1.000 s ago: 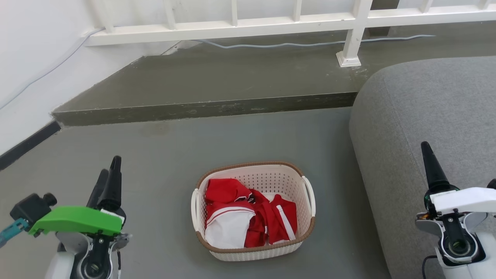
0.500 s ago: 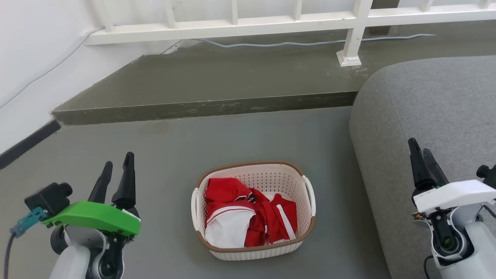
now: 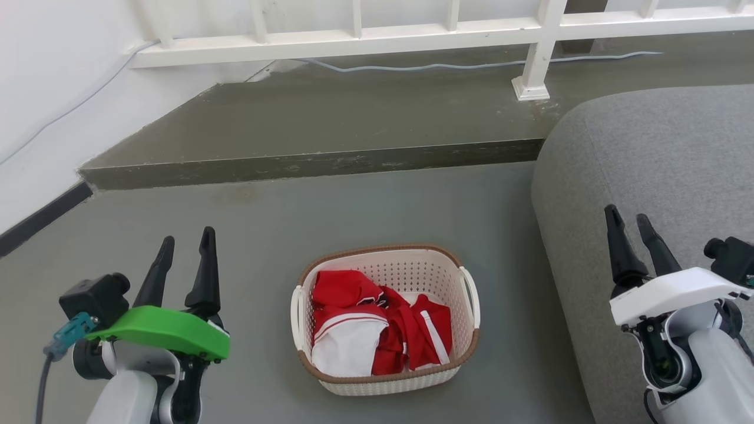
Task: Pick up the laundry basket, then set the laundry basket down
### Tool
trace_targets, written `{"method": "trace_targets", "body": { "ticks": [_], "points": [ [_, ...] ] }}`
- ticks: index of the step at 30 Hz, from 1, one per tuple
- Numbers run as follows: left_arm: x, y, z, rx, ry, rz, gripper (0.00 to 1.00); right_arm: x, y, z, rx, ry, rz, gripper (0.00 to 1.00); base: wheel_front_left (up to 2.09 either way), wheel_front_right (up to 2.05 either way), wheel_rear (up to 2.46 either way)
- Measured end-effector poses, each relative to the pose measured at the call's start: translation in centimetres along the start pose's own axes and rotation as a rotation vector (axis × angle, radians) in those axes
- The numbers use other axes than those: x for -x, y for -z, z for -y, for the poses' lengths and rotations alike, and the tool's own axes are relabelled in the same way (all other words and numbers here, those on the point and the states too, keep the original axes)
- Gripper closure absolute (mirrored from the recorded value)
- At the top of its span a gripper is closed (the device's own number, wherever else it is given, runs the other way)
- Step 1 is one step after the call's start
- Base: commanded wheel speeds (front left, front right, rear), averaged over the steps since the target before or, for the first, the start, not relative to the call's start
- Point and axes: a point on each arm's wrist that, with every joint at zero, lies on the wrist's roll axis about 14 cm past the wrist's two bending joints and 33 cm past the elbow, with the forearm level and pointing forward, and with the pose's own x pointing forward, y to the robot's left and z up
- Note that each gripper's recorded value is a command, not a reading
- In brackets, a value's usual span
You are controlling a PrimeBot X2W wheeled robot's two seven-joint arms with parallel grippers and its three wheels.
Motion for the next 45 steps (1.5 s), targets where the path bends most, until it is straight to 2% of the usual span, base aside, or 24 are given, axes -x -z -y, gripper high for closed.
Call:
{"method": "trace_targets", "body": {
  "ticks": [7, 27, 45],
  "points": [
    [0.0, 0.0, 0.4, -0.072, 0.006, 0.014, 0.0, 0.1, 0.2, -0.4, 0.071, -0.01, 0.005, 0.0, 0.0, 0.0, 0.0],
    [0.3, 0.4, 2.2, -0.317, 0.064, 0.063, 0.0, 0.2, 0.7, -2.1, 0.367, -0.1, 0.036, 0.0, 0.0, 0.0, 0.0],
    [0.5, 1.3, 1.2, -0.322, 0.034, 0.028, 0.0, -0.2, 0.1, -2.1, 0.38, -0.097, 0.053, 0.0, 0.0, 0.0, 0.0]
  ]
}}
